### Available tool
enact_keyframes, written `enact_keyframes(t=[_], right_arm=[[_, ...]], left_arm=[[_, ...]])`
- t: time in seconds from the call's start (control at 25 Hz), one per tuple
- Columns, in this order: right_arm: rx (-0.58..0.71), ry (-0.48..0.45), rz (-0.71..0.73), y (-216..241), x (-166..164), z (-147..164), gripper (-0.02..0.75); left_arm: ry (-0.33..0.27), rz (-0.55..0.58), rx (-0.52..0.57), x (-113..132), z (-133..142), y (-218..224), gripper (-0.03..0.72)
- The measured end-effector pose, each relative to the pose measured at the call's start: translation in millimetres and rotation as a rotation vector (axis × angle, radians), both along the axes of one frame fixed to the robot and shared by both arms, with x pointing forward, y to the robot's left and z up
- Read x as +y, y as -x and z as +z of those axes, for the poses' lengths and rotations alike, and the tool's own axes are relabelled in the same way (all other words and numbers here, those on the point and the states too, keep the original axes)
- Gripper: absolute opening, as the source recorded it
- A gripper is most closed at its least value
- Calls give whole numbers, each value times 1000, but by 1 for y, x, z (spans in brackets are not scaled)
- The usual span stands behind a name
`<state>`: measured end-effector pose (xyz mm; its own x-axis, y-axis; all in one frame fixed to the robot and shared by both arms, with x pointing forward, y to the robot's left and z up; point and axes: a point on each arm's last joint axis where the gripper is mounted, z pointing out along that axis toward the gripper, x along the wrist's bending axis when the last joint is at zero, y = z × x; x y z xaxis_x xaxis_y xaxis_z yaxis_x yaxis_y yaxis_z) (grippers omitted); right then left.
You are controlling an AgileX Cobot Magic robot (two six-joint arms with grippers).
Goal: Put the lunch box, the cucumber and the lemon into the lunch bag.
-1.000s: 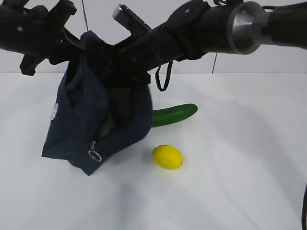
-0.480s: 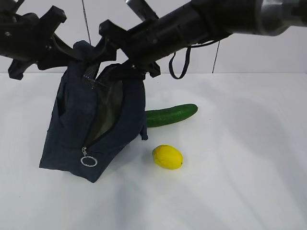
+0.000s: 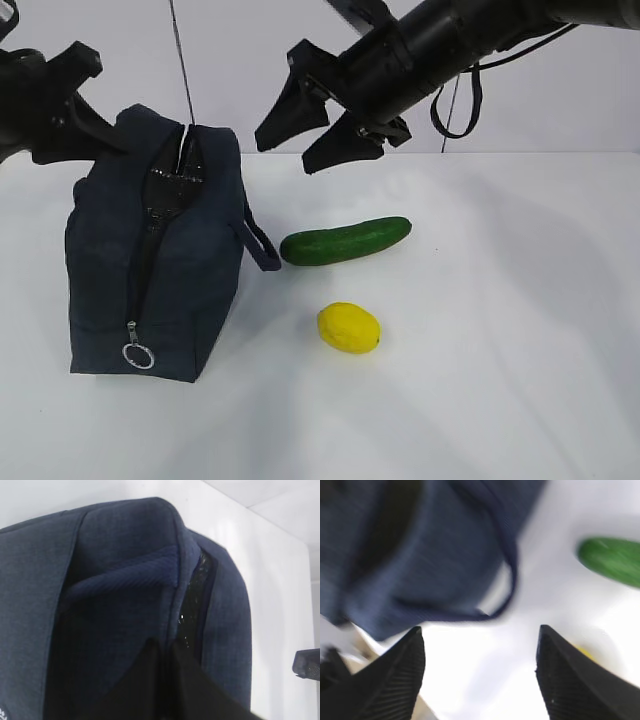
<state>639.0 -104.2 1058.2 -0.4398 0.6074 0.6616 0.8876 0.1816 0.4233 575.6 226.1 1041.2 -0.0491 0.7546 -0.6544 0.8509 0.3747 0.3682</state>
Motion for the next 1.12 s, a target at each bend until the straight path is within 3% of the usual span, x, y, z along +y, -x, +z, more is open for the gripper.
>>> enact_keyframes(t=[0.24, 0.52, 0.68, 0.76, 0.88, 1.12], right_arm=[[-16, 91, 28, 1, -5, -6, 540], [-35, 441, 177, 10, -21, -25, 540], [-54, 541, 191, 10, -26, -29, 540], [-36, 567, 109, 7, -28, -30, 540], [46, 576, -146, 1, -32, -30, 540], [113, 474, -464, -11, -31, -27, 540]], left_arm=[[-18, -14, 4, 0, -1, 1, 11], [-19, -17, 5, 0, -1, 1, 11], [-21, -17, 5, 0, -1, 1, 11], [-21, -17, 5, 0, -1, 1, 11], [-21, -17, 5, 0, -1, 1, 11], [-20, -19, 6, 0, -1, 1, 11]])
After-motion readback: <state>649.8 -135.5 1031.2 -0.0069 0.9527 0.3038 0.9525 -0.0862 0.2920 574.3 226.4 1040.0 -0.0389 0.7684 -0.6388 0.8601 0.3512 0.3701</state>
